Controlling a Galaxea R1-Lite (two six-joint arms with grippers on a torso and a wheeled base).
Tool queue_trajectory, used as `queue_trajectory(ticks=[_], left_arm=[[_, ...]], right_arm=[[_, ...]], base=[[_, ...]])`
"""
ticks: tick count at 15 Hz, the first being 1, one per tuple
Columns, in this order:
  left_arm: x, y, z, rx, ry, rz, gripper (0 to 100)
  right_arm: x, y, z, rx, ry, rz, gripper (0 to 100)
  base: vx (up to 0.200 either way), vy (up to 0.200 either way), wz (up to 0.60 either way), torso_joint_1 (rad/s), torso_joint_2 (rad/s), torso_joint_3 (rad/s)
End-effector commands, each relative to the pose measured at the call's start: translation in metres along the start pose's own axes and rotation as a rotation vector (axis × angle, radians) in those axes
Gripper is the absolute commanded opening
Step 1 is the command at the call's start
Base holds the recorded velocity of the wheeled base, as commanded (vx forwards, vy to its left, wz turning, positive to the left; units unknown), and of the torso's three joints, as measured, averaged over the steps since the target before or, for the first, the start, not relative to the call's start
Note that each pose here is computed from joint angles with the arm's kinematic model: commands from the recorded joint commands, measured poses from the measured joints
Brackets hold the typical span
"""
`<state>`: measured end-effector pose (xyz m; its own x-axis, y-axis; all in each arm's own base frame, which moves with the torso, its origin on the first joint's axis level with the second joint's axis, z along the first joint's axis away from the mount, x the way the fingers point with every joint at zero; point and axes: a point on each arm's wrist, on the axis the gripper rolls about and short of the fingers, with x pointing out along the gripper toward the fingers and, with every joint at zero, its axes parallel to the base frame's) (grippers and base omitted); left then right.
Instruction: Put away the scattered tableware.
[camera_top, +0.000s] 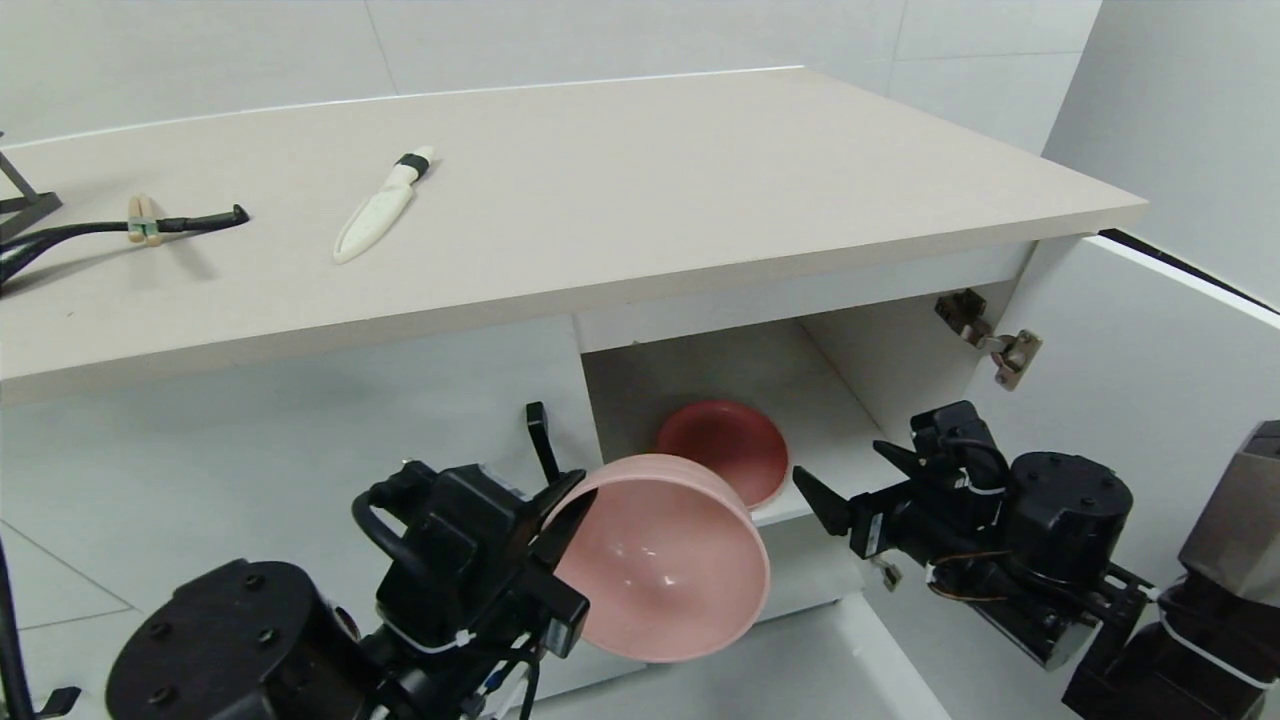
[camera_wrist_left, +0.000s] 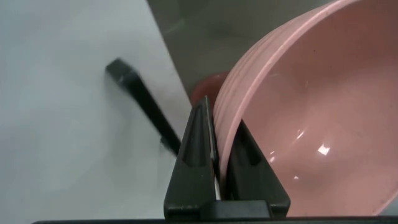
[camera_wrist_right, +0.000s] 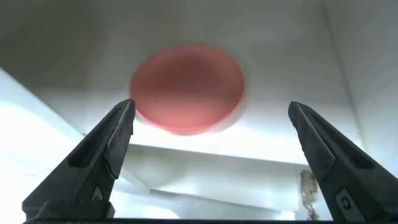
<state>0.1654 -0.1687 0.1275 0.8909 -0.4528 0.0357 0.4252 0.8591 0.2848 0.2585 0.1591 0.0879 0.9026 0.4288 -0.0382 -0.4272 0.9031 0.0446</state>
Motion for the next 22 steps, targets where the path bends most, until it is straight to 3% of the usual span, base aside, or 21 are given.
queue_trajectory(ticks=[1, 8, 9, 11, 13, 16, 18, 22], left_arm=[[0.017, -0.011, -0.009, 0.012, 0.028, -0.006, 0], [0.063, -0.048, -0.021, 0.068, 0.023, -0.021, 0], [0.069, -0.055, -0.030, 0.085, 0.056, 0.011, 0], [0.077, -0.059, -0.034, 0.084, 0.069, 0.050, 0], [0.086, -0.062, -0.034, 0.078, 0.065, 0.089, 0], [0.104, -0.070, -0.034, 0.044, 0.054, 0.181, 0], [0.110, -0.079, -0.030, -0.001, 0.034, 0.200, 0], [0.107, -0.086, -0.021, -0.036, 0.011, 0.199, 0]], right_arm=[[-0.022, -0.001, 0.018, 0.004, -0.038, 0.003, 100], [-0.042, -0.005, 0.046, -0.053, -0.135, -0.054, 100], [-0.044, -0.006, 0.049, -0.053, -0.145, -0.057, 100], [-0.046, -0.006, 0.052, -0.051, -0.157, -0.057, 100], [-0.050, -0.005, 0.059, -0.051, -0.183, -0.055, 100], [-0.054, -0.005, 0.059, -0.056, -0.184, -0.049, 100], [-0.056, -0.003, 0.057, -0.061, -0.170, -0.042, 100], [-0.067, 0.014, 0.046, -0.068, -0.123, 0.034, 100]], base=[[0.000, 0.000, 0.00, 0.000, 0.00, 0.000], [0.000, 0.000, 0.00, 0.000, 0.00, 0.000], [0.000, 0.000, 0.00, 0.000, 0.00, 0.000], [0.000, 0.000, 0.00, 0.000, 0.00, 0.000], [0.000, 0.000, 0.00, 0.000, 0.00, 0.000], [0.000, 0.000, 0.00, 0.000, 0.00, 0.000], [0.000, 0.000, 0.00, 0.000, 0.00, 0.000], [0.000, 0.000, 0.00, 0.000, 0.00, 0.000]])
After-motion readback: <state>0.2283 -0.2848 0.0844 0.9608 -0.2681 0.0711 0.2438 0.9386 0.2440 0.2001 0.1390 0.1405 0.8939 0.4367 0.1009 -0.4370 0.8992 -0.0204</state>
